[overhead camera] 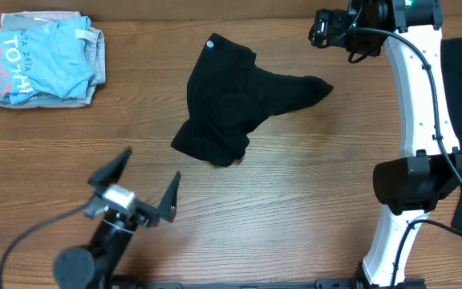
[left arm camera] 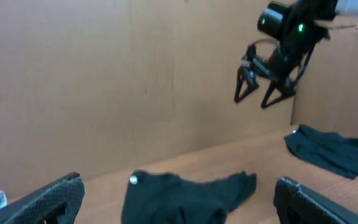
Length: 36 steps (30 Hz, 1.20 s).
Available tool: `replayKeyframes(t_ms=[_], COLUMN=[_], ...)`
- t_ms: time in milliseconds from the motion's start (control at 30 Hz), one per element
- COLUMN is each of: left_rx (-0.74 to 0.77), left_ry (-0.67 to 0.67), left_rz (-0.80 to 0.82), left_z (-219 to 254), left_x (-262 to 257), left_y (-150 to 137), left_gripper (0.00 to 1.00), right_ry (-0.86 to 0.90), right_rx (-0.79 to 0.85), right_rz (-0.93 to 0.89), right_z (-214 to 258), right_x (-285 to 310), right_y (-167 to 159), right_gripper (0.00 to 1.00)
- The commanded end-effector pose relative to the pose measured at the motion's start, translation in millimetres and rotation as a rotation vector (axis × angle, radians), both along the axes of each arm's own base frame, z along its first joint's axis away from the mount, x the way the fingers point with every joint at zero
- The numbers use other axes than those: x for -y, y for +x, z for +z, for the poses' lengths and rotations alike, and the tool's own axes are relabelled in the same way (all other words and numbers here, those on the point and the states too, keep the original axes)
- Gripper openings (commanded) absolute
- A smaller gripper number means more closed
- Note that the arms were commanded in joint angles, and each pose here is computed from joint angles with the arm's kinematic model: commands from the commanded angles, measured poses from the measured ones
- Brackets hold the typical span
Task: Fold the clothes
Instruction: 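Reach the left gripper to the shirt's left side and grasp it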
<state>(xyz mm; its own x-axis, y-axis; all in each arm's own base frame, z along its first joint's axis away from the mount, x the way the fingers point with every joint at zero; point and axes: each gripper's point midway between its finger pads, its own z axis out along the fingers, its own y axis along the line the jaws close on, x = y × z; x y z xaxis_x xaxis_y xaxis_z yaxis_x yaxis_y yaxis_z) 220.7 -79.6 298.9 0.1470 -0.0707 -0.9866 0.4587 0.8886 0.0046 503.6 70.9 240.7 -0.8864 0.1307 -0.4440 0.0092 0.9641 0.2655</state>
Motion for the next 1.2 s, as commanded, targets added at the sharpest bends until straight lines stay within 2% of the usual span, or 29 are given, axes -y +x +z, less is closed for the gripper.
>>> replayKeyframes(t_ms=[0,200,367,567,733,800,900,1033,1167], left_rx=[-0.100,-0.461,-0.700,-0.777,-0.919,-0.981,-1.130,-1.213,-1.254], left_ry=[0.103,0.128,0.126,0.158,0.065,0.046,-0.048,0.027,0.113], left_rz=[-0.034,-0.144,-0.227,-0.306,-0.343,-0.280,-0.070,0.133,0.189], left_z=[32,30,18,1,-33,-53,-90,-141,-173], left_x=[6,20,39,72,96,91,73,59,68], left_y=[18,65,95,124,145,158,178,192,193], left_gripper=[1.00,1.00,1.00,1.00,1.00,1.00,1.00,1.00,1.00], right_ry=[0.007,0.007,0.007,0.007,0.007,0.007,0.007,0.007,0.007], right_rx=[0.018,0.019,0.019,0.019,0.019,0.019,0.019,0.019,0.019], right_rz=[0.001,0.002,0.002,0.002,0.002,0.002,0.002,0.002,0.002], right_z=[5,5,5,5,5,5,5,5,5], right_x=[0,0,0,0,0,0,0,0,0], right_y=[2,2,2,2,2,2,2,2,2], right_gripper=[1.00,1.00,1.00,1.00,1.00,1.00,1.00,1.00,1.00])
